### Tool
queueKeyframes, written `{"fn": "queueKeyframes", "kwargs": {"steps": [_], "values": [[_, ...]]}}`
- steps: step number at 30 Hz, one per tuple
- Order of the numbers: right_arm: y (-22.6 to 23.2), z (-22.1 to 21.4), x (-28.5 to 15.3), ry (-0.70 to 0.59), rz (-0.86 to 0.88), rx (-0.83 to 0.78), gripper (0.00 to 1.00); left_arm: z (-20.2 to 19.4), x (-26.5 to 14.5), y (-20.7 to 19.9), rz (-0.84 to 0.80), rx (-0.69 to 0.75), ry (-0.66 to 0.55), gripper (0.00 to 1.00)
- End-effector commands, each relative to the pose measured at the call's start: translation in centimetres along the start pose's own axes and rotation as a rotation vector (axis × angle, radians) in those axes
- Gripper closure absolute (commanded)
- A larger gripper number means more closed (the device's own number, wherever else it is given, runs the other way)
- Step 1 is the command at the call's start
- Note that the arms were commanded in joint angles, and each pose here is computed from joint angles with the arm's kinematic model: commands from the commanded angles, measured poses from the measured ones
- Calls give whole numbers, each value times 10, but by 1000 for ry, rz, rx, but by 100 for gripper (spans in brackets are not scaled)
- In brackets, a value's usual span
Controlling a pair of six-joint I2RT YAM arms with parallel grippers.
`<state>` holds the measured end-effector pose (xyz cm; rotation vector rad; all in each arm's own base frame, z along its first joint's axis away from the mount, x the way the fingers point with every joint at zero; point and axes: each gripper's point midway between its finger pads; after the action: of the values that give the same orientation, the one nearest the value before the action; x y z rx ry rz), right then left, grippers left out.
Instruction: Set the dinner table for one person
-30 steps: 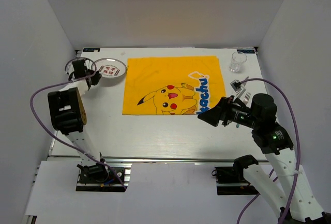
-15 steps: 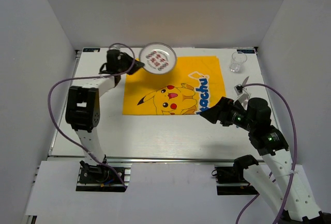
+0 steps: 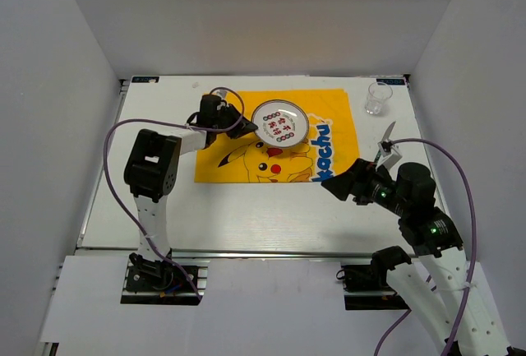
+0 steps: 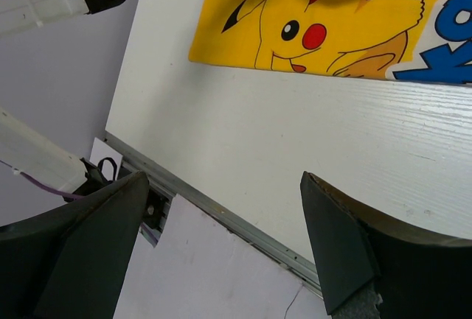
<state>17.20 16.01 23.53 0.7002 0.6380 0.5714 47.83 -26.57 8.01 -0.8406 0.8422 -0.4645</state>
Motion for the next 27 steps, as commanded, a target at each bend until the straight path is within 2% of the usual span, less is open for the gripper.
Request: {"fn": "queueKeyframes", "kwargs": {"steps": [1,9,10,11,12,15,16,17,22,24,26,27], "values": [[-1,2,-2,-11,-5,-25,11,12,-11,-31,-97,50,-33,100],[-2,2,-1,-12,-8,-26,11,-4,-1,-12,-58,26,8,100],[-2,2,-1,-12,-8,-29,11,-5,-1,-9,-45,25,10,95],[-2,2,-1,-15,-8,-29,11,-5,0,-6,-35,22,6,86],[-2,2,-1,-13,-8,-31,11,-6,0,-5,-29,20,10,67],[-2,2,0,-14,-7,-32,11,-5,-3,-3,-2,20,5,49],[-2,3,0,-17,-8,-34,11,-4,-6,-5,0,33,-3,8],[-3,4,1,-15,-9,-37,11,-1,-14,-10,16,35,-12,2],[-22,17,17,-54,-103,-14,11,14,-55,-7,196,48,-96,2],[-45,31,27,-94,-228,0,11,22,-84,-10,295,72,-159,2],[-61,52,40,-124,-344,6,11,21,-110,-2,410,81,-163,2],[-80,72,39,-196,-463,1,11,37,-132,-4,479,117,-247,2]]}}
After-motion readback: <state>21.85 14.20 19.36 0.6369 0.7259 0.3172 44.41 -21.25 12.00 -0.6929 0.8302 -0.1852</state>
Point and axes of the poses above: each gripper's point midway between its finger pads, its own x axis out along the fingers, its own y axis along the line the jaws close on, z = x × y, and after that the axes turned 5 degrees about x, right-handed
